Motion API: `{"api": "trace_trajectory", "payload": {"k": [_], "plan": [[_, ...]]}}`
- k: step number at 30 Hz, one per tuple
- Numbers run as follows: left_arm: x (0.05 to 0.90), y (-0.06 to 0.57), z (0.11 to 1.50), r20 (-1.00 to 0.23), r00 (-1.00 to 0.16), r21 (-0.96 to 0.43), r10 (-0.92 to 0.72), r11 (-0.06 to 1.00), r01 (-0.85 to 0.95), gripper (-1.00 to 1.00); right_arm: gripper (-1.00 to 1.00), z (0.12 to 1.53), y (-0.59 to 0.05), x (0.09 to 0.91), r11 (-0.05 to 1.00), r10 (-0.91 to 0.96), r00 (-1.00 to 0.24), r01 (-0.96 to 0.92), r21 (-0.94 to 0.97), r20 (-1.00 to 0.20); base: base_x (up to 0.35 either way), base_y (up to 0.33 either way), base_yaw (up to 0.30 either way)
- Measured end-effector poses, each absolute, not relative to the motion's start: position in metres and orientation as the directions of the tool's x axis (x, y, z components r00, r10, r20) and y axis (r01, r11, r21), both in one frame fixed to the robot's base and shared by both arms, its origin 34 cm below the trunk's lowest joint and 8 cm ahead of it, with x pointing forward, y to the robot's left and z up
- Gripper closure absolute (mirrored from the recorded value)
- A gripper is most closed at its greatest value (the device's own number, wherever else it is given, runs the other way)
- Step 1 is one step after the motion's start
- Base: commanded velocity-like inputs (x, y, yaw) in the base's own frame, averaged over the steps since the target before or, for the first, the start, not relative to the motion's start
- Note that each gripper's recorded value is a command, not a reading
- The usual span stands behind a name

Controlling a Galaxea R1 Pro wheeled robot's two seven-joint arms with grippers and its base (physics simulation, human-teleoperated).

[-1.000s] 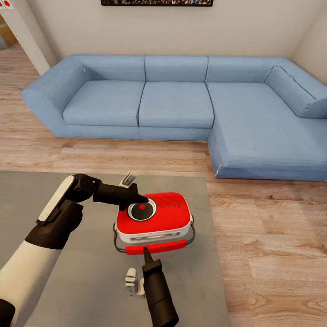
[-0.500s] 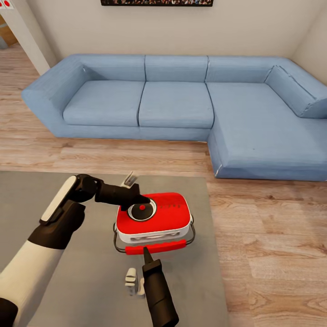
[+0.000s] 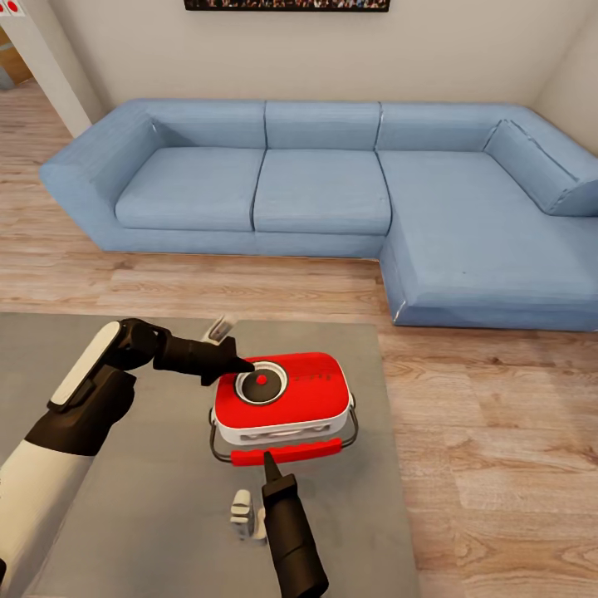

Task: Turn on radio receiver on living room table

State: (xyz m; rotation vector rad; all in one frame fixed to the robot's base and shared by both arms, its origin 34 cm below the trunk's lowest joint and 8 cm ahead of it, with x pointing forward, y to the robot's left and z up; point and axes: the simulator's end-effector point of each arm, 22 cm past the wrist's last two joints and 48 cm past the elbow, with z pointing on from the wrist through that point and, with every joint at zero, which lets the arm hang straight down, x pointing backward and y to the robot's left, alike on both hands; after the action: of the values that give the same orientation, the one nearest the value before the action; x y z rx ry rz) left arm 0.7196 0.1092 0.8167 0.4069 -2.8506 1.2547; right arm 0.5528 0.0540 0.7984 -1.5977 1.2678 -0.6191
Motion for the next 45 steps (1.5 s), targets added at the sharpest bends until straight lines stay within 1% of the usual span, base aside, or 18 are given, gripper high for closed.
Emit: {"api": "trace_trajectory", "payload": {"k": [7,23,31,35,39,42,45], "plan": [[0.718,0.102,0.817,0.109,-0.967,-0.731,-0.229,0.641,-0.234,1.00,1.00,0.799,0.055,0.552,0.011,-0.928,0.330,-0.438,-0.899,-0.172,0.000,0.000,0.000],[0.711,0.076,0.805,0.177,-0.959,-0.737,-0.221,0.616,-0.278,1.00,1.00,0.797,0.054,0.552,0.008,-0.929,0.329,-0.440,-0.898,-0.170,0.000,0.000,0.000],[0.709,0.075,0.798,0.187,-0.956,-0.727,-0.225,0.623,-0.288,1.00,1.00,0.797,0.054,0.552,0.008,-0.929,0.329,-0.439,-0.898,-0.170,0.000,0.000,0.000],[0.711,0.074,0.803,0.175,-0.959,-0.734,-0.223,0.619,-0.278,1.00,1.00,0.797,0.054,0.552,0.008,-0.929,0.329,-0.439,-0.899,-0.169,0.000,0.000,0.000],[0.720,0.072,0.831,0.101,-0.972,-0.770,-0.213,0.602,-0.212,1.00,1.00,0.796,0.053,0.552,0.005,-0.929,0.329,-0.440,-0.898,-0.166,0.000,0.000,0.000],[0.737,0.083,0.853,0.057,-0.965,-0.801,-0.257,0.565,-0.198,1.00,1.00,0.795,0.053,0.552,0.002,-0.930,0.329,-0.442,-0.897,-0.164,0.000,0.000,0.000],[0.744,0.089,0.862,0.044,-0.959,-0.813,-0.281,0.547,-0.198,1.00,1.00,0.795,0.053,0.552,0.001,-0.930,0.329,-0.441,-0.898,-0.163,0.000,0.000,0.000]]}}
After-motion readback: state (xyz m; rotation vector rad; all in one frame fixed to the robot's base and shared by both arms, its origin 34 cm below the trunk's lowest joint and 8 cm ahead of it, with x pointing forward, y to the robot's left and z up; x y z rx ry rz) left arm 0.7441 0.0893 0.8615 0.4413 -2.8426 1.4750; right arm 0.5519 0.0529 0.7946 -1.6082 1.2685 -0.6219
